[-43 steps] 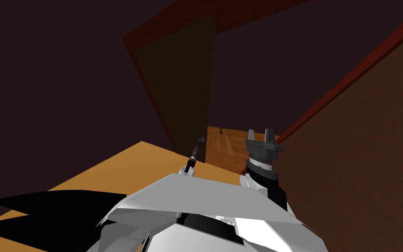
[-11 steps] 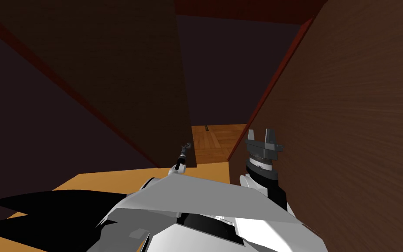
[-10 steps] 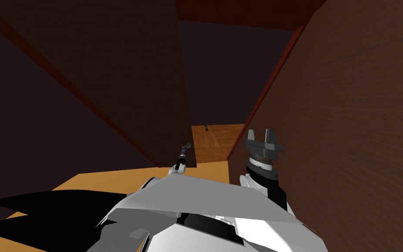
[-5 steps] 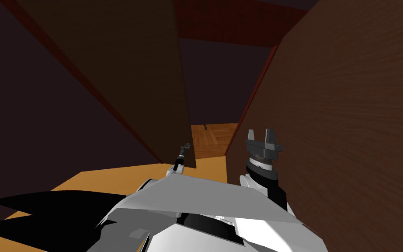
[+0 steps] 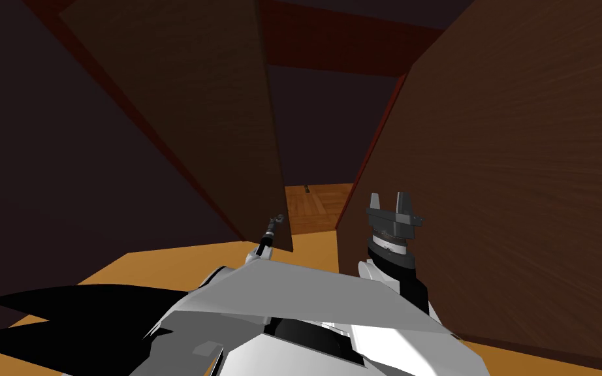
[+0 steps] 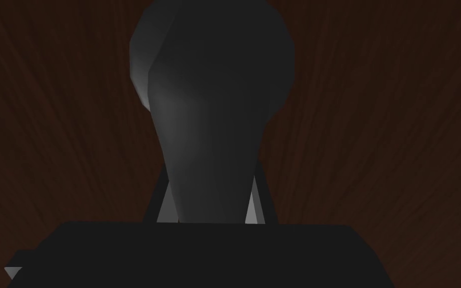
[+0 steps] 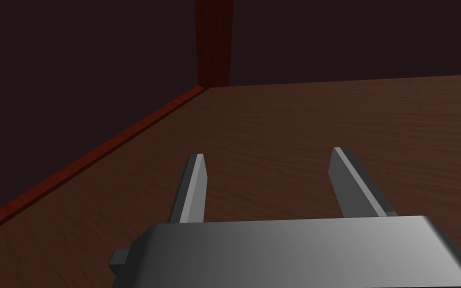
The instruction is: Pull the door open
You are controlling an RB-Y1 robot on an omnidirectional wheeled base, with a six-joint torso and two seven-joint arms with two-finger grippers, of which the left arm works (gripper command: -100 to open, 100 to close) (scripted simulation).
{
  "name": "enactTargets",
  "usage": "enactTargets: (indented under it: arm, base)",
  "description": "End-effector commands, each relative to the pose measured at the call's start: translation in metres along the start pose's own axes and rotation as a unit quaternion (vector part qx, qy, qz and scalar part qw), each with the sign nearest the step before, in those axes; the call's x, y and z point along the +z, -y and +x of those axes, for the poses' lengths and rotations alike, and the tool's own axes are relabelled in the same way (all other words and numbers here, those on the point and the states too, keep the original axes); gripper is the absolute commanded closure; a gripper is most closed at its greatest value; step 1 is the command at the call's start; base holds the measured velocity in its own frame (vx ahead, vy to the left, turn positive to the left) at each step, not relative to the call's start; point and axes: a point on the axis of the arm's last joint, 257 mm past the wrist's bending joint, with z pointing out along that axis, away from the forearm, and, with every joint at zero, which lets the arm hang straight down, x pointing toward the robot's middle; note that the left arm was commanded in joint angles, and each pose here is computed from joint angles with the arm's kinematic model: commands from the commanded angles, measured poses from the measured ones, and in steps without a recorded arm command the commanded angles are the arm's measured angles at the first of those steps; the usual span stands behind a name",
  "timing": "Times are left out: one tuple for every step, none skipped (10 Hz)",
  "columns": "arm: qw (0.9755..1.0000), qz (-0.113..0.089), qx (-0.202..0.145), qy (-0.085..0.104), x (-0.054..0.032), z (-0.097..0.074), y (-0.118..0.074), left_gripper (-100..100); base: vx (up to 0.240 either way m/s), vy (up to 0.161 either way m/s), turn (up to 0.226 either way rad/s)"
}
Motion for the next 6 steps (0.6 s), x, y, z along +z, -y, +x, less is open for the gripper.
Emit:
enactTargets:
  arm:
    - [0.9999, 0.012, 0.003, -0.002, 0.0036, -0.012, 0.010, 100]
    - [0.9999, 0.009, 0.000, -0.009, 0.0012, -0.010, 0.008, 100]
    - [0.9998, 0.005, -0.005, -0.017, -0.0018, -0.007, 0.004, 100]
    - [0.9997, 0.000, -0.010, -0.023, -0.0044, -0.003, 0.000, 100]
    - [0.9995, -0.004, -0.015, -0.027, -0.0068, 0.000, -0.003, 100]
    - [0.9996, -0.008, -0.011, -0.023, -0.0089, -0.002, -0.006, 100]
  base:
    - [-0.005, 0.007, -0.013]
    - [0.004, 0.003, -0.010]
    - [0.005, 0.011, -0.061]
    - [0.021, 0.026, -0.114]
    - [0.041, 0.030, -0.208]
    - [0.017, 0.019, -0.051]
